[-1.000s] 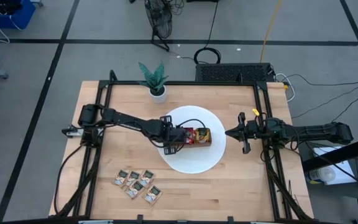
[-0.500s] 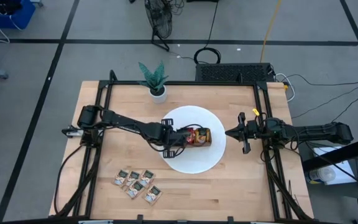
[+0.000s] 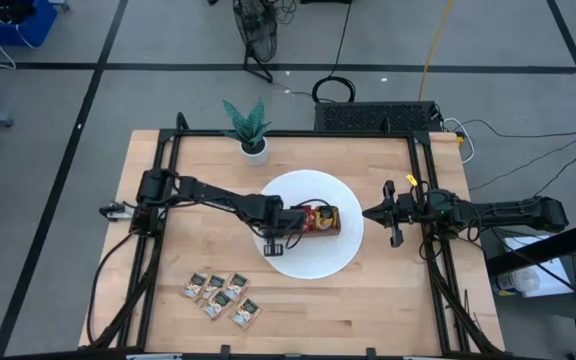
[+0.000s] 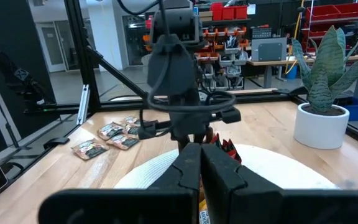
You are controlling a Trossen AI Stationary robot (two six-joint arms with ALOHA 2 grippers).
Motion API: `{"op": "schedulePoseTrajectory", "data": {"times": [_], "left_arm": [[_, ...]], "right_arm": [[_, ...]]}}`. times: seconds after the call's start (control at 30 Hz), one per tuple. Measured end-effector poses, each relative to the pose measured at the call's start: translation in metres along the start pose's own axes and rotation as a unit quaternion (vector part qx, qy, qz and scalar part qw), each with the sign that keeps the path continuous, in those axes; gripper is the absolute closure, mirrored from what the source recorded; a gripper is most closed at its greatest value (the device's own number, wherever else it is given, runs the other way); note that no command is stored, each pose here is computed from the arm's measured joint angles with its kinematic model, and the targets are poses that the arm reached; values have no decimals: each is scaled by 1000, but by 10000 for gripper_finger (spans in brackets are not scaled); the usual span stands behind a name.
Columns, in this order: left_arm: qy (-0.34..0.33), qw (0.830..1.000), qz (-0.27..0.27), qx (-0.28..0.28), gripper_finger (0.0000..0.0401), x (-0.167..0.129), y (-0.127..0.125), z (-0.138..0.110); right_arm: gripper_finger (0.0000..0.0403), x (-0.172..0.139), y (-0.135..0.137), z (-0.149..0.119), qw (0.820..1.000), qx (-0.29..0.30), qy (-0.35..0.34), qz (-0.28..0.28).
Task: Pick & Place Tea
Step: Put the brown tea bag into the left section of the wooden organizer
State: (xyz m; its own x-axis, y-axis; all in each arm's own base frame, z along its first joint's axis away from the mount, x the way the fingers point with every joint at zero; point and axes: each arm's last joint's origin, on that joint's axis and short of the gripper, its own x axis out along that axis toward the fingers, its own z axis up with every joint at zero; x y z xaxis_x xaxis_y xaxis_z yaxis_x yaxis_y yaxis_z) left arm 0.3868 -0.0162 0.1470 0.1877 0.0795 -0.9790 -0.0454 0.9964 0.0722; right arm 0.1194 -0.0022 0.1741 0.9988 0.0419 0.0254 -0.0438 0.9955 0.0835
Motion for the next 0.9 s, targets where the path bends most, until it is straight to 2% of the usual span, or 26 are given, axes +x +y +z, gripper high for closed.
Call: {"op": "schedulePoseTrajectory", "data": {"times": [0.13, 0.4, 0.9], "left_arm": [[2, 1000, -2, -7, 390, 3, 4, 1], [1, 993, 117, -11, 396, -1, 2, -4], [-26, 972, 231, 19, 397, -8, -19, -5]], "right_arm": [[399, 0, 0, 0, 1000, 0, 0, 0], [398, 0, 0, 0, 1000, 0, 0, 0], [399, 0, 0, 0, 1000, 0, 0, 0]]}}
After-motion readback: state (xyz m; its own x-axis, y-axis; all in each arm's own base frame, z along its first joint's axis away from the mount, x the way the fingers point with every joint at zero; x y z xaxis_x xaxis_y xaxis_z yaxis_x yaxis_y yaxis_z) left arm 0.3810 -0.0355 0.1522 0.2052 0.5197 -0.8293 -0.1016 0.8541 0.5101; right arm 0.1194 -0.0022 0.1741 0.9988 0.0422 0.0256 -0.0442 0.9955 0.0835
